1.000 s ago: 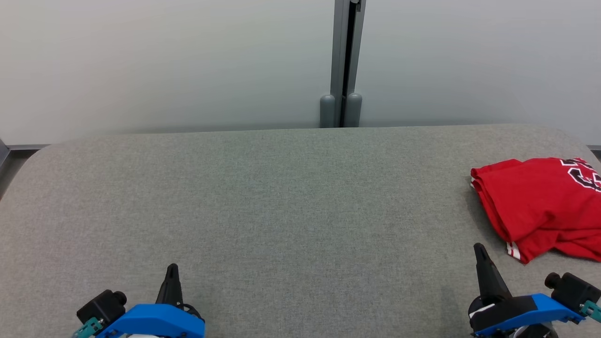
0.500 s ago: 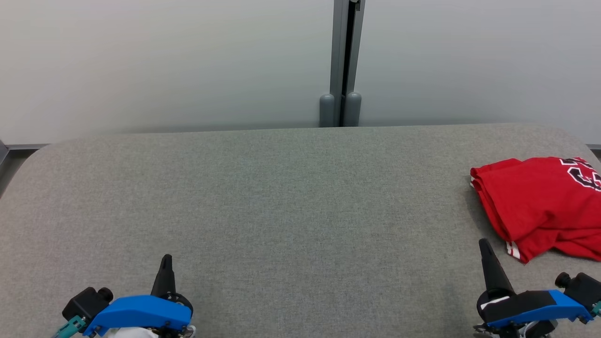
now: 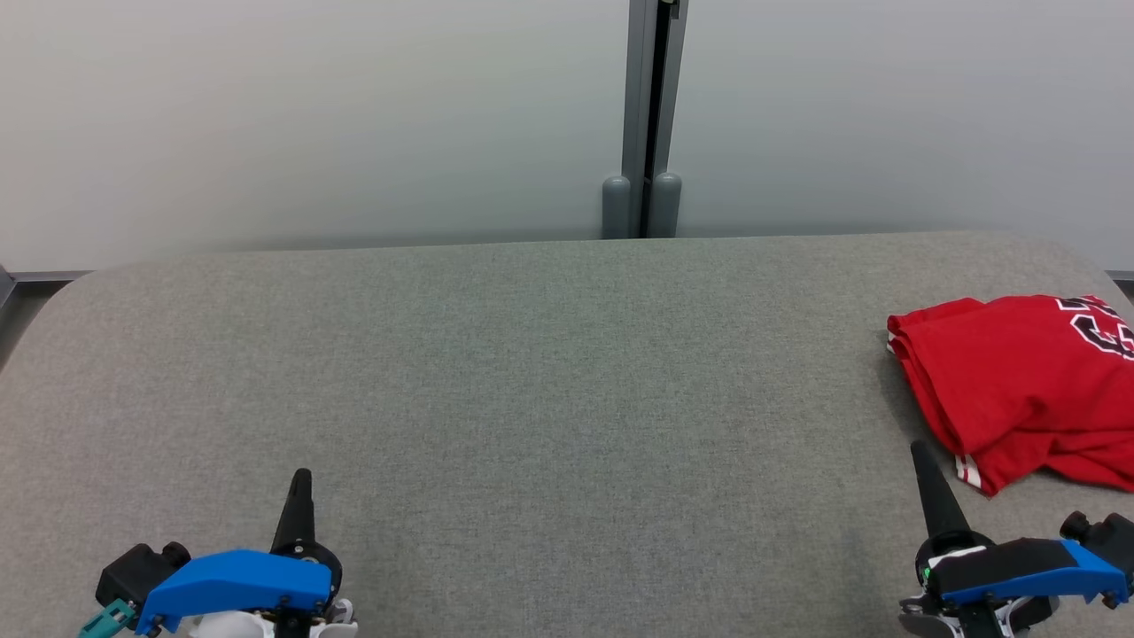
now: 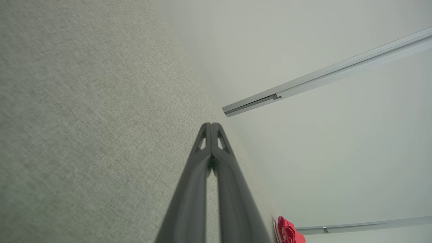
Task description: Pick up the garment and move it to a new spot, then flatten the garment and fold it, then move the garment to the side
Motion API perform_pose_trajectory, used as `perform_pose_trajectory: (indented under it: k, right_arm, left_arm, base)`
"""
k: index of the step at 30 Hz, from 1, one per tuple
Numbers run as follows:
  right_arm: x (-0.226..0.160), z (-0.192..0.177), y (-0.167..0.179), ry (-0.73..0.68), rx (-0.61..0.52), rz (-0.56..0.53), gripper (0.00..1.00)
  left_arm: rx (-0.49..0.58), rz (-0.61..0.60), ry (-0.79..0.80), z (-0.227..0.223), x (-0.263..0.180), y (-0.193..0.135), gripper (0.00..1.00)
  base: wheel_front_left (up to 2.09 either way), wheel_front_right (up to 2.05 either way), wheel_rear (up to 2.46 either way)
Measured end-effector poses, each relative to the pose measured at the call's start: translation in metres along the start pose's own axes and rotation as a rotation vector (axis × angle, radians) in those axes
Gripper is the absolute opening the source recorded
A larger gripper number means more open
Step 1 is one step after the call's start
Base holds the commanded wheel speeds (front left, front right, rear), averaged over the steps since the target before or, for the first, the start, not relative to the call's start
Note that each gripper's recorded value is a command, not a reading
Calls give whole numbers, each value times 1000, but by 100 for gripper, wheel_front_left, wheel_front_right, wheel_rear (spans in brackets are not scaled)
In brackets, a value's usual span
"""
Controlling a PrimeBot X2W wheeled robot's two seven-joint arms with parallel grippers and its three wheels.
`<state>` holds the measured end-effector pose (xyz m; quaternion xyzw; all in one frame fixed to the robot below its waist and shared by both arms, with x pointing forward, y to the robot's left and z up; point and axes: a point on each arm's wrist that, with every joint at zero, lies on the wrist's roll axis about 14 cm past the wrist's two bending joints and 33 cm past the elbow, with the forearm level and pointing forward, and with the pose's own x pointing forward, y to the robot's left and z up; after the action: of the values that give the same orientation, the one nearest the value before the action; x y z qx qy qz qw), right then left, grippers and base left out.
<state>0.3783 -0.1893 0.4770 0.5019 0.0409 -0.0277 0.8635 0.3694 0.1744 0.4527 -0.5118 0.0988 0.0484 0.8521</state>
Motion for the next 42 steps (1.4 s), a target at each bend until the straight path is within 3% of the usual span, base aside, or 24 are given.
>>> perform_pose_trajectory:
  k: [42]
  right_arm:
    - [5, 15, 13, -11, 368, 52, 0]
  left_arm:
    - [-347, -124, -44, 31, 5, -23, 0]
  base:
    - [0, 0, 0]
